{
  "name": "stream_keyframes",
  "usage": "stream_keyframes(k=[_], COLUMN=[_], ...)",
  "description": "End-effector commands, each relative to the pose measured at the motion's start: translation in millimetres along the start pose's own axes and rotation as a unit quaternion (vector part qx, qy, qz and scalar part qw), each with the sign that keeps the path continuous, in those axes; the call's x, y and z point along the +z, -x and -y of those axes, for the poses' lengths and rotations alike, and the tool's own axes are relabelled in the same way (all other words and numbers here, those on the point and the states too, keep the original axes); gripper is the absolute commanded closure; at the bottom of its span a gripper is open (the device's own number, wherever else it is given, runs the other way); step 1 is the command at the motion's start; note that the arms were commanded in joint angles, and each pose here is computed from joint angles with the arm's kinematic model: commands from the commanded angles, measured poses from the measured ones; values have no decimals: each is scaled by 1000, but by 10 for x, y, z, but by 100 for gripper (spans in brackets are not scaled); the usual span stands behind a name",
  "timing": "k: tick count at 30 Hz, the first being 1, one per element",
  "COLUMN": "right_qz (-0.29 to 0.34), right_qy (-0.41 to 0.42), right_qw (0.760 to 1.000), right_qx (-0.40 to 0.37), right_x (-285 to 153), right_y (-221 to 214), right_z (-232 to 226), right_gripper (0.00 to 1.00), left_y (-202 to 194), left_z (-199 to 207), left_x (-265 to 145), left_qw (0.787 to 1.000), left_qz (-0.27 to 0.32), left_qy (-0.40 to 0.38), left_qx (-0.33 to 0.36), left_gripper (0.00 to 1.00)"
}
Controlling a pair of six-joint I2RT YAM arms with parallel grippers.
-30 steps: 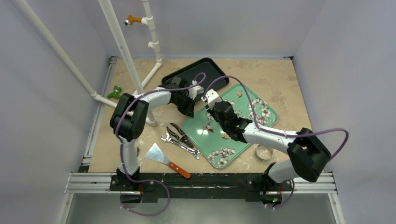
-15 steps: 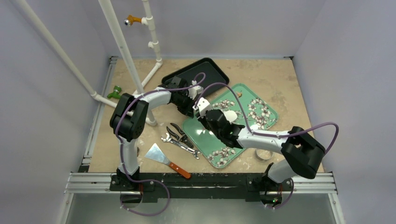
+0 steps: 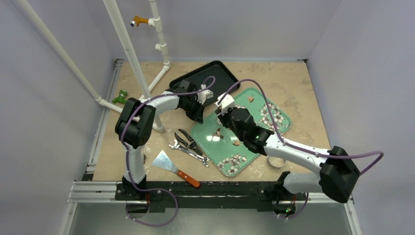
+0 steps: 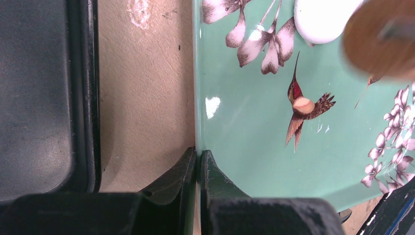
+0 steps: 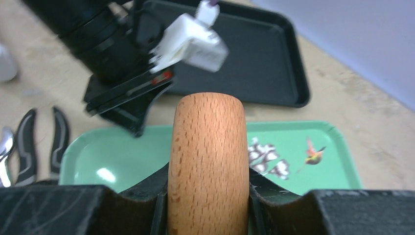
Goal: Roll out the dumpling wrappers from the dough
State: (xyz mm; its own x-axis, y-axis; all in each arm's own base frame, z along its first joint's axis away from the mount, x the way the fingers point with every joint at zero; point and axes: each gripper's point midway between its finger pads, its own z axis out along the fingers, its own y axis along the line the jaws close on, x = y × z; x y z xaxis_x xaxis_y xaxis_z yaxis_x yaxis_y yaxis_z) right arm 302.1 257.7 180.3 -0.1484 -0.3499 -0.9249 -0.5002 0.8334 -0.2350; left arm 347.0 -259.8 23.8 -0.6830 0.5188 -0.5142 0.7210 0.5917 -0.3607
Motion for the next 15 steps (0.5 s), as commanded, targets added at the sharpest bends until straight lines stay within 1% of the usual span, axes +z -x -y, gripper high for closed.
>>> stream_keyframes(k=[1,4,9,12,13,14,15], right_qz=[43,-14,-98,-149,-161,-170,-164], right_qy=[-64,-82,-66,-49,-39,-30,-26], right_qw=[997,996,993,988,986,985,986], right_qx=[11,15,19,11,24,27,14], right_x=[58,190,269,253,236,216,188], right_y=[206,-209,-738,-933,-968,-995,-974], right_z=[473,557,401,215,106,16,-78], right_gripper=[100,100,100,100,100,100,100], left_y=[45,43,41,43,42,46,45], left_z=[-87,-90,-89,-88,-91,-92,-91], left_x=[-37,-33,-33,-35,-36,-37,-39], left_qw=[1000,1000,1000,1000,1000,1000,1000], left_qz=[8,7,7,7,7,8,8], left_qy=[8,8,7,7,7,7,7], left_qx=[5,5,4,5,4,5,4], left_gripper=[100,100,100,100,100,100,100])
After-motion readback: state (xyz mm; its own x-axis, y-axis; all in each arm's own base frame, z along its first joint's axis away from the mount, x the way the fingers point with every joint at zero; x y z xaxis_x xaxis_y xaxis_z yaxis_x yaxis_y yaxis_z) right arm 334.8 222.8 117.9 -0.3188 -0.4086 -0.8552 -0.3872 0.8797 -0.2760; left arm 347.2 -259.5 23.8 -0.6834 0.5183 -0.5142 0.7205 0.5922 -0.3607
